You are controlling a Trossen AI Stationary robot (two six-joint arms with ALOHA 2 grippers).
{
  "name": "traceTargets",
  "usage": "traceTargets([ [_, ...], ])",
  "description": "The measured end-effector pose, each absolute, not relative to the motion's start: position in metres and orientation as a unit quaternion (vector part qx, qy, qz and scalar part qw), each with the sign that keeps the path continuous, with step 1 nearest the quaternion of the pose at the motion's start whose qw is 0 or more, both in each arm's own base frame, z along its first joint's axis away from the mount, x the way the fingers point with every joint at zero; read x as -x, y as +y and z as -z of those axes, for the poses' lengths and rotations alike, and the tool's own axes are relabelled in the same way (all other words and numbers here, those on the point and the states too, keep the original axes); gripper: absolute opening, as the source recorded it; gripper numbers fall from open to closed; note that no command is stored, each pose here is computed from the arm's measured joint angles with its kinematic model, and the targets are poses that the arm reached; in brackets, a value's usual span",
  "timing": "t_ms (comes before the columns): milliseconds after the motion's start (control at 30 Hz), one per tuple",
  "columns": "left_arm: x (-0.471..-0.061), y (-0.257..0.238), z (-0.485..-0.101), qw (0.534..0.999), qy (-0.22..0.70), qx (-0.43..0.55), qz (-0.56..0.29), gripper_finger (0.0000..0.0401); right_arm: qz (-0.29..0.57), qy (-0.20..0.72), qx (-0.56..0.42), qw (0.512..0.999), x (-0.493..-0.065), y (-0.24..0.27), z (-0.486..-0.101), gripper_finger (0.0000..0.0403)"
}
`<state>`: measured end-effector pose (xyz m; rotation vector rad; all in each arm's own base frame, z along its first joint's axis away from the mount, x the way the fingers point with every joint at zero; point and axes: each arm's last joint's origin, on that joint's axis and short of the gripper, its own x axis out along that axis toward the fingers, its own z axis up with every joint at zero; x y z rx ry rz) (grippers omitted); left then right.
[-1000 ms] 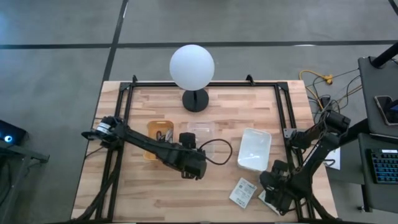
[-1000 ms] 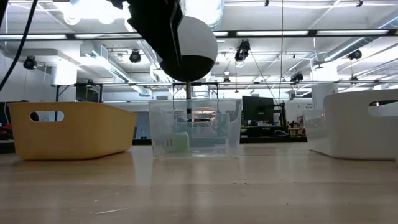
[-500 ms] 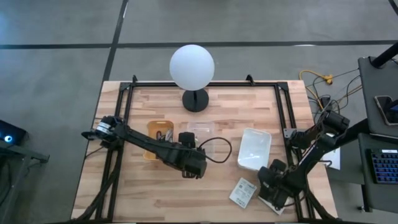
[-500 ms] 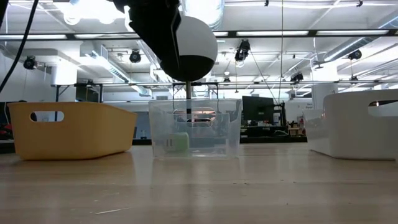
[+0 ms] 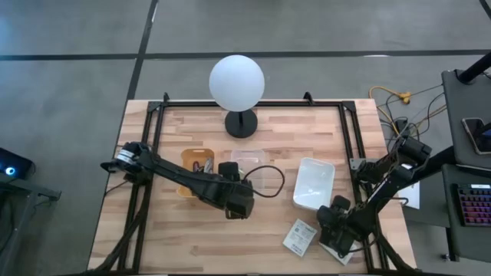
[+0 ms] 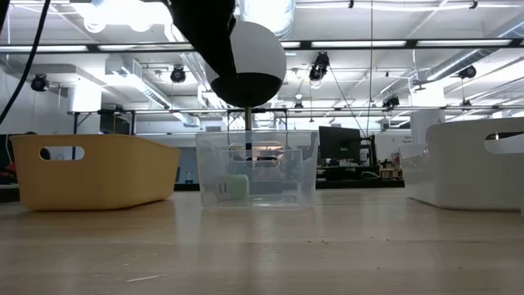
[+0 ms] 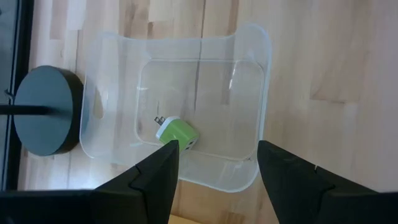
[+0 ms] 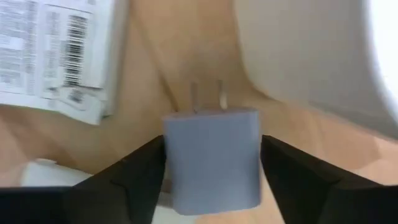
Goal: Pick and place items into bin
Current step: Put the purple charger adapter into the transparent bin
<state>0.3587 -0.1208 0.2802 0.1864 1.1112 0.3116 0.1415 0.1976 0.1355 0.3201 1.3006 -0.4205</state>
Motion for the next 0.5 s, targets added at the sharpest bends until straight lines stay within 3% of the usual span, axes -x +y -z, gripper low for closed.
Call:
traceTargets([
  [167,-0.354,-0.119,-0.289,0.842,0.512,-0.061,-0.162,0.0201,0.177,0.594,-0.166,0.767,-0.145,0.203,-0.137,0.0179],
  [500,-0.344,-0.115,-0.309,0.857,0.484,-0.021,-0.175,0.0201,0.137,0.596,-0.219,0.760,-0.156,0.223,-0.173,0.0182],
])
